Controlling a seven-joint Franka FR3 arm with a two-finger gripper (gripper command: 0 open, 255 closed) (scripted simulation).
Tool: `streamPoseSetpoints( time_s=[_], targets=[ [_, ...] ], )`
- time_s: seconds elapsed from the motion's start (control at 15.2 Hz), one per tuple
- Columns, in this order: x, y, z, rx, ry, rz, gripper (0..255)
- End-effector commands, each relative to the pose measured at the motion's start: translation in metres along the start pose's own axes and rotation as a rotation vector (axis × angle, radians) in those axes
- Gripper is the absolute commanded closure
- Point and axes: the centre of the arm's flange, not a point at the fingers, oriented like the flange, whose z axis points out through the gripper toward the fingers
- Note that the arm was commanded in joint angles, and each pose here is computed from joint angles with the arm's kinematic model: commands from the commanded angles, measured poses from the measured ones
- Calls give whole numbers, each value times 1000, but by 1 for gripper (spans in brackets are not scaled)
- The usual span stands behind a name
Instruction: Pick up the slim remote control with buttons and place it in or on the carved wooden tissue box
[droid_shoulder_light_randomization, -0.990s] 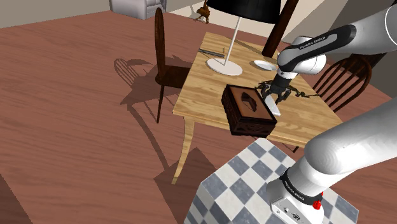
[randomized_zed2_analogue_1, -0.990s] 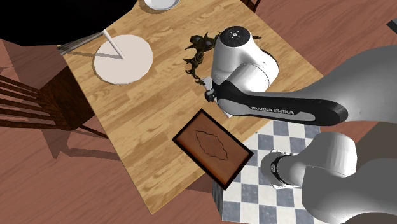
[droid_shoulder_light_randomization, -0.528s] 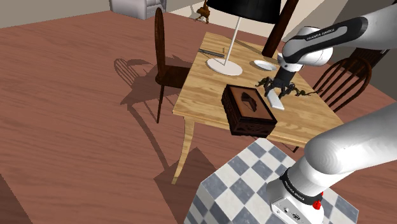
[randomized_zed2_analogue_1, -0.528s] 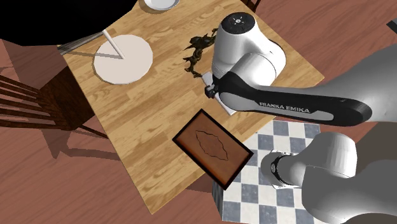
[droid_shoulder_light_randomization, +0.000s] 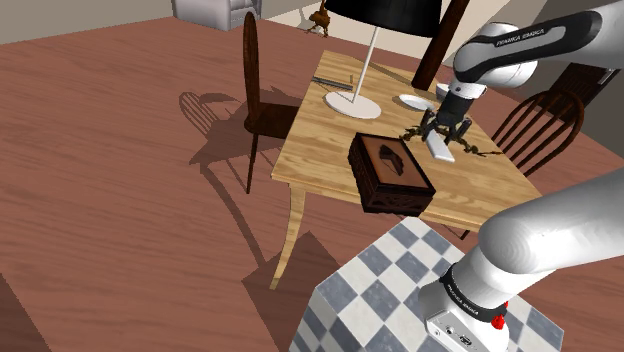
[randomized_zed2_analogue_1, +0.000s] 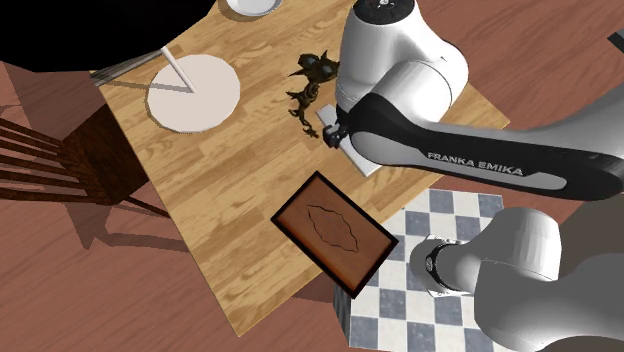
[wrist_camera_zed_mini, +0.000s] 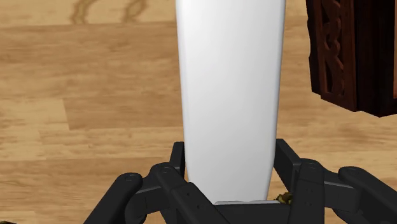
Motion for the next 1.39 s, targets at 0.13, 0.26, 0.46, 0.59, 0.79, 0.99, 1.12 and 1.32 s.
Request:
streamPoseSetpoints(
  time_s=[0.13,0.26,0.46,0.59,0.79,0.99,1.12,1.32],
  targets=[
    [0,1,-20,0,0,0,255],
    [0,1,-31,0,0,0,255],
    [0,1,-46,0,0,0,255],
    [0,1,-57,0,0,0,255],
    [0,1,-70,0,0,0,255],
    [-27,-28,-70,0,0,0,255],
    [-45,-47,-70,0,0,0,255],
    [-73,-75,-71,0,0,0,255]
  ],
)
